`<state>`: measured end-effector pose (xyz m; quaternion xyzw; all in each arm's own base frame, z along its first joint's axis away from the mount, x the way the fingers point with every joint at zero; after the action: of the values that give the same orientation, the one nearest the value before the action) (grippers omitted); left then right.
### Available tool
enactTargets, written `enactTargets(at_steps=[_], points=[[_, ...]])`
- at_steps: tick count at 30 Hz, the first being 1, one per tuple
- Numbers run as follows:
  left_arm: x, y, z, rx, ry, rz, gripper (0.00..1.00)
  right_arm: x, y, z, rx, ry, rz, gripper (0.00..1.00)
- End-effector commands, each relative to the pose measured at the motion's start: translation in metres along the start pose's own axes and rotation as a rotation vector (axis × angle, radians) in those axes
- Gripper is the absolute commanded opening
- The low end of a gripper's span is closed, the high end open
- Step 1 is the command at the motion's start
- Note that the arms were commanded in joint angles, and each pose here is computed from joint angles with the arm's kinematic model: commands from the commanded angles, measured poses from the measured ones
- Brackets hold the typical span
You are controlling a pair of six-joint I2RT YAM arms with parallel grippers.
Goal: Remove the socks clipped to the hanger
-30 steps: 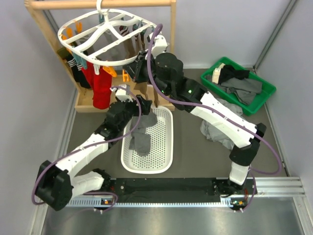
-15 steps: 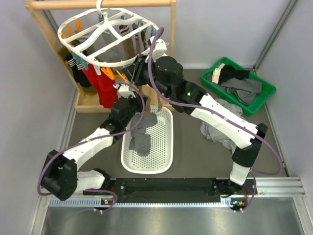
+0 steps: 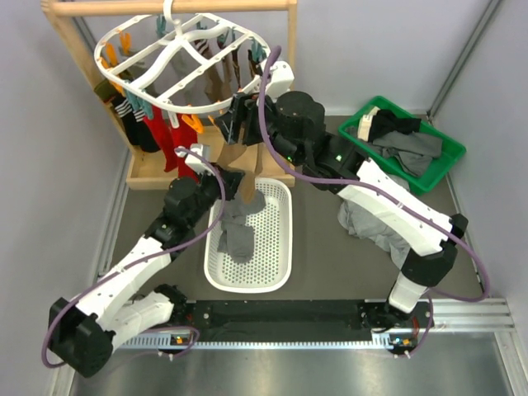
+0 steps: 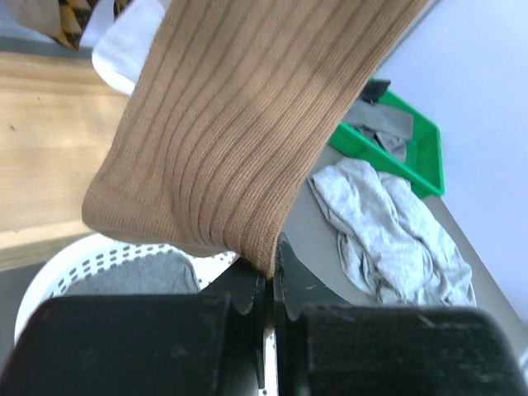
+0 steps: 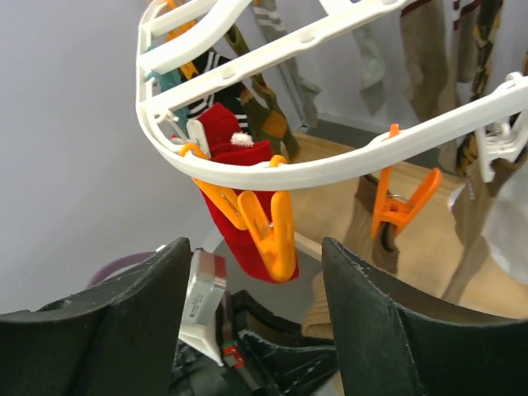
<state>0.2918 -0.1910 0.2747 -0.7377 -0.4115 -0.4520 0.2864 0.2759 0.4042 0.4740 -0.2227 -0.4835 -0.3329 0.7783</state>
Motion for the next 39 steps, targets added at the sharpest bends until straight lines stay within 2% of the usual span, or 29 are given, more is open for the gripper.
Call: enactTargets(at_steps=[1, 7, 21, 39], points=[[-0.010, -0.013, -0.002, -0.029, 0.000, 0.043, 0.00, 0.035, -0.027, -0.006, -0.062, -0.093, -0.061, 0.64], [-0.011, -0.026, -0.007, -0.060, -0.012, 0.046, 0.00, 0.035, -0.027, -0.018, -0.117, -0.178, -0.060, 0.64], [-0.010, -0.036, -0.011, -0.076, -0.018, 0.044, 0.00, 0.053, -0.010, -0.022, -0.215, -0.064, -0.158, 0.63], [-0.009, -0.041, -0.017, -0.113, -0.032, 0.042, 0.00, 0.027, 0.018, -0.016, -0.180, -0.077, -0.109, 0.57]])
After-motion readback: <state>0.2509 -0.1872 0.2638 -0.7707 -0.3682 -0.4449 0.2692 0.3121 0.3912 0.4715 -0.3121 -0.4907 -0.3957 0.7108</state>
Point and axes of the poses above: each gripper's point midway between its finger pads, its own y axis out along the fingers, its own z axis along the line the jaws close on, x = y × z, the point moved 2 cm from there along -y, back along the fingers, and after that the axes turned 3 degrees about y, right-handed, at the moved point
